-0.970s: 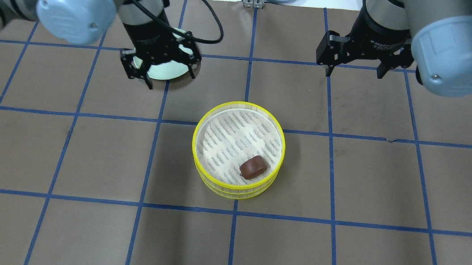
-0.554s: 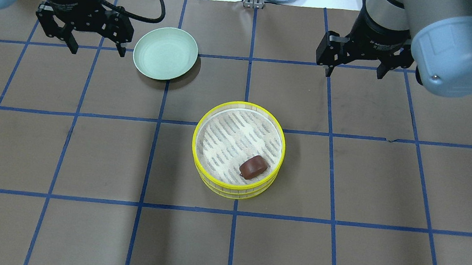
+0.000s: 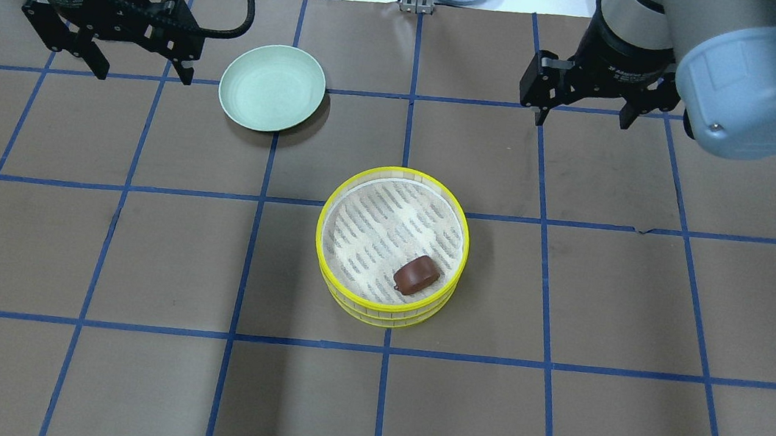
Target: Place buns in different layers of steamer
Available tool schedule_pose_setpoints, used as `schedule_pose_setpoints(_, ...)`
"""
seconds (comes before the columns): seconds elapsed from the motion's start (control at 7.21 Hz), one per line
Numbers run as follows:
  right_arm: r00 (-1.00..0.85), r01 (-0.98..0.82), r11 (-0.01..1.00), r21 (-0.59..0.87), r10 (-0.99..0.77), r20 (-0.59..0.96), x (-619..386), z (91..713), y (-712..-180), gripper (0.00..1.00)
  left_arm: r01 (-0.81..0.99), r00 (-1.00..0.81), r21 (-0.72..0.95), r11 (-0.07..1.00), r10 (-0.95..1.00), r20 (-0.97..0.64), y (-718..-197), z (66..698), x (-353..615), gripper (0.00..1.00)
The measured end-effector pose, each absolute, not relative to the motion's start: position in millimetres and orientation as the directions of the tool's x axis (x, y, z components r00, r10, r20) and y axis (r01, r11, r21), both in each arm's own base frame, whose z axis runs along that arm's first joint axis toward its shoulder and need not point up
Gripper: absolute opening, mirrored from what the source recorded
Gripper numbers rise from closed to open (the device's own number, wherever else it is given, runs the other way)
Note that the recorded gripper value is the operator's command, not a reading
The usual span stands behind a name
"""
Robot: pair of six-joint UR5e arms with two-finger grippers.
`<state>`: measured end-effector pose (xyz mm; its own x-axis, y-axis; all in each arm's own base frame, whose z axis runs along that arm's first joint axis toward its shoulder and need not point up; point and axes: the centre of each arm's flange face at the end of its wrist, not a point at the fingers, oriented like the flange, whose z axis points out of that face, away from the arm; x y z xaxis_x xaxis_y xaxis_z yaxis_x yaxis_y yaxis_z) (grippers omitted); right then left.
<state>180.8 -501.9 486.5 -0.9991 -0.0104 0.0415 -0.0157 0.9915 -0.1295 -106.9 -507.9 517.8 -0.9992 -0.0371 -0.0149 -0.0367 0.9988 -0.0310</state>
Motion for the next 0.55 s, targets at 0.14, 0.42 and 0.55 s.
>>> schedule_pose_setpoints(0.14,-0.999,-0.016,0.992,-0.125,-0.011,0.043,181.0,486.1,-501.2,1.0,-0.036,-0.999,-0.031,0.999,-0.036,0.001,-499.4,521.2,-109.5,1.0)
schedule_pose_setpoints(0.42,-0.999,-0.018,0.993,-0.121,-0.013,0.044,181.7,486.0,-500.2,1.0,-0.028,-1.0,-0.023,0.999,-0.028,0.007,-485.8,518.4,-111.1,1.0)
schedule_pose_setpoints(0.55,-0.999,-0.018,0.993,-0.121,-0.013,0.045,181.9,486.1,-500.0,1.0,-0.026,-1.0,-0.021,0.999,-0.026,0.008,-483.7,516.9,-111.3,1.0)
